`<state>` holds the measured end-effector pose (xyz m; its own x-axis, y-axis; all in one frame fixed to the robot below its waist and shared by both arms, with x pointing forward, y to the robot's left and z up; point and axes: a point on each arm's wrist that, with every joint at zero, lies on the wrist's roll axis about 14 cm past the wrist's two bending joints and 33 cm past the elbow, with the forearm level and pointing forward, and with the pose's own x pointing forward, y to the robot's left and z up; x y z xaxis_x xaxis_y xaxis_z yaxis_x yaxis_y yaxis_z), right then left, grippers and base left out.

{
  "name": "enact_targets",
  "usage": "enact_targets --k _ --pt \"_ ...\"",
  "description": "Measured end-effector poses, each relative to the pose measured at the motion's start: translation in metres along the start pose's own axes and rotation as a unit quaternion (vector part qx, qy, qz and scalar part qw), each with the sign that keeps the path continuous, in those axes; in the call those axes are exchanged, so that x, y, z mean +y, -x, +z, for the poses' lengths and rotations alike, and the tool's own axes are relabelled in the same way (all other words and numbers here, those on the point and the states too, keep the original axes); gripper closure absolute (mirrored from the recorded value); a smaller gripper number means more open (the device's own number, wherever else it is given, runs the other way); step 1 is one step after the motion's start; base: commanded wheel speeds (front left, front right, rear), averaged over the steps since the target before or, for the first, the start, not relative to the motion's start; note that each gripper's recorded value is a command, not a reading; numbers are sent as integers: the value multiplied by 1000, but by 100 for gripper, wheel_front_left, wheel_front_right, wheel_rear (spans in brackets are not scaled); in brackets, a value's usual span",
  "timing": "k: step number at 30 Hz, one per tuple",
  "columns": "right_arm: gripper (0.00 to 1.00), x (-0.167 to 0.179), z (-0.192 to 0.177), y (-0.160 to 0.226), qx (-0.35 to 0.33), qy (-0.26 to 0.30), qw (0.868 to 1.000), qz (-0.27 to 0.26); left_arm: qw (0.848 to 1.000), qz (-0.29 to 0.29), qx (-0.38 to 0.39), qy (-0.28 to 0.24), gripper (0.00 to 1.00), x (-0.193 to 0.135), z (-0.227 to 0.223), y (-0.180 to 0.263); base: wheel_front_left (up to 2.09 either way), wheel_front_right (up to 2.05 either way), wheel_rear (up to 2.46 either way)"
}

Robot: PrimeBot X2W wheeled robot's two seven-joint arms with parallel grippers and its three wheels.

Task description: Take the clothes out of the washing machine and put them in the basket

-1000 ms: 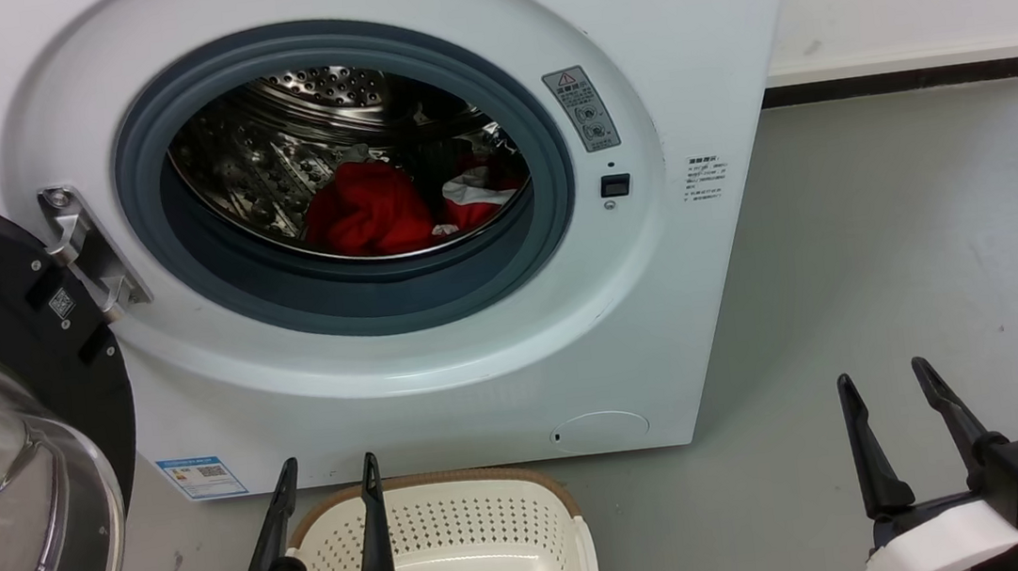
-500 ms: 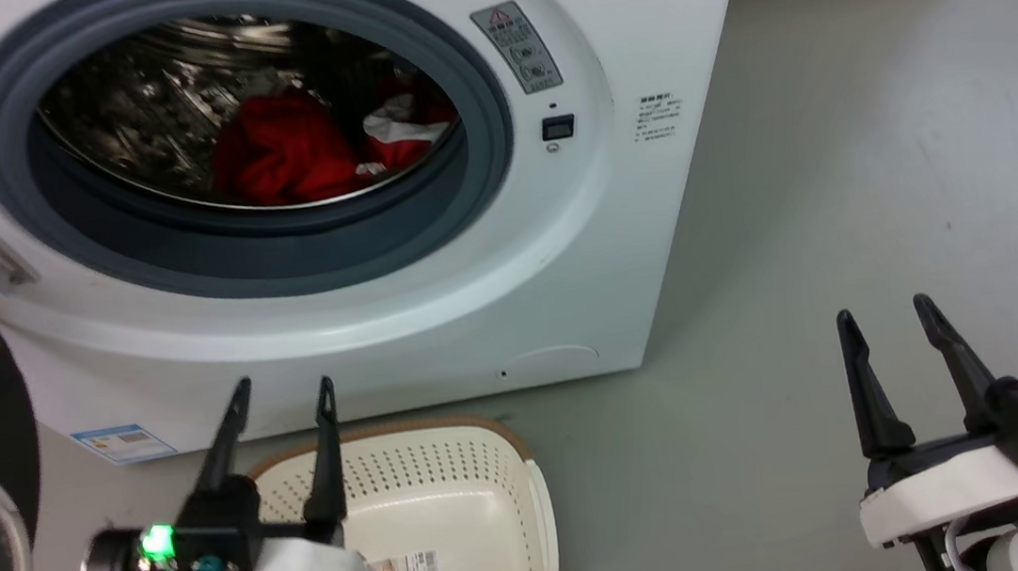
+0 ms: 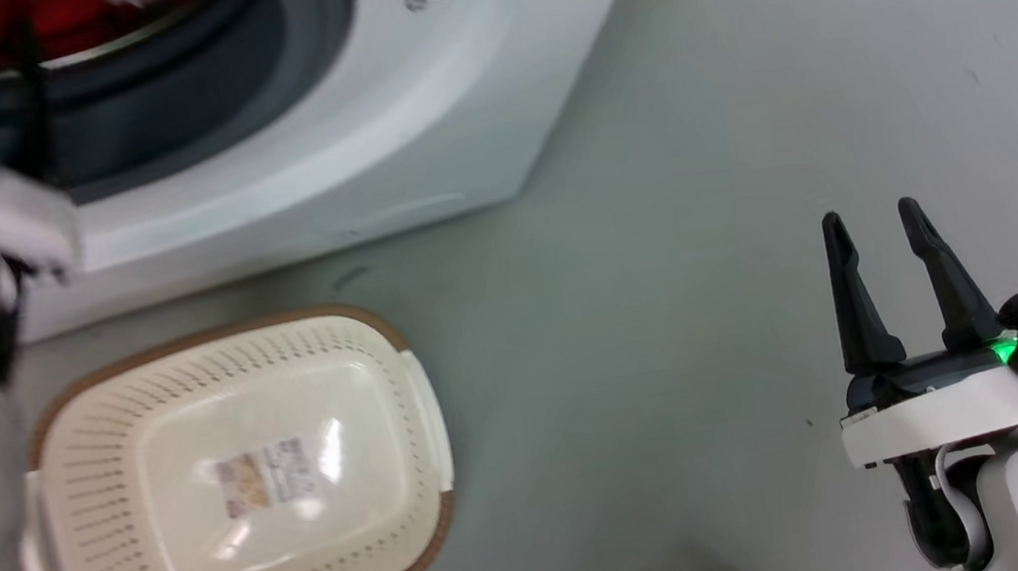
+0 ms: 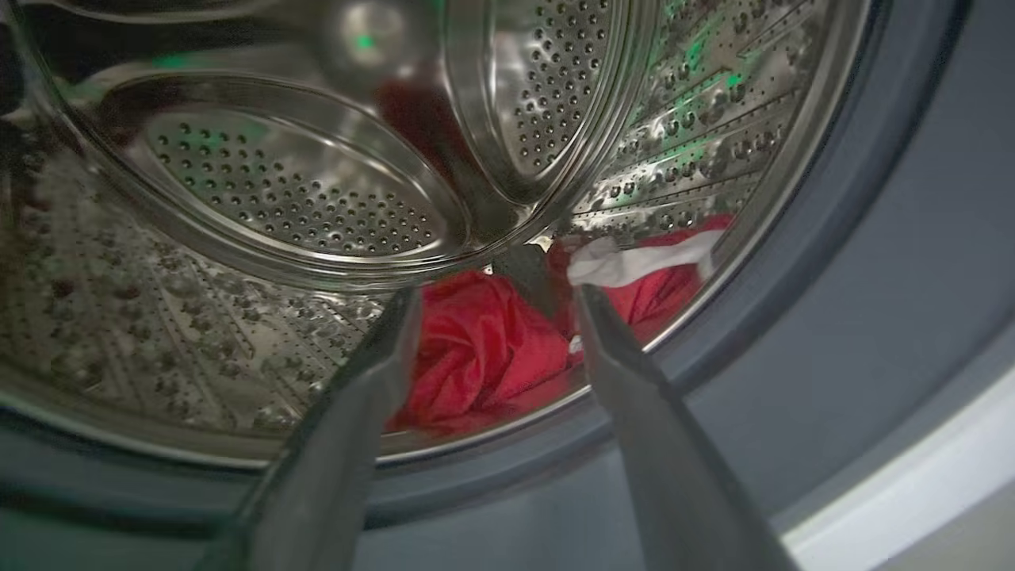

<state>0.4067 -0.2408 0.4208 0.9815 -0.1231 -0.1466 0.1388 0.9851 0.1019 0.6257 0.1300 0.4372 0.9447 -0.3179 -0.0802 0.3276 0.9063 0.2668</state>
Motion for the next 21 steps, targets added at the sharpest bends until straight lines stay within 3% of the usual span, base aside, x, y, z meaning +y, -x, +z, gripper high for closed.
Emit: enact_targets --k 10,16,21 --pt "0 -22 -42 -6 60 5 998 -35 988 17 156 4 0 28 -42 -114 0 0 0" --pt "0 -29 -56 -6 81 5 996 -46 967 23 255 14 0 34 -78 -139 0 0 0" --pt "0 -34 -66 -5 96 4 994 -55 943 19 328 58 0 30 -105 -146 0 0 0"
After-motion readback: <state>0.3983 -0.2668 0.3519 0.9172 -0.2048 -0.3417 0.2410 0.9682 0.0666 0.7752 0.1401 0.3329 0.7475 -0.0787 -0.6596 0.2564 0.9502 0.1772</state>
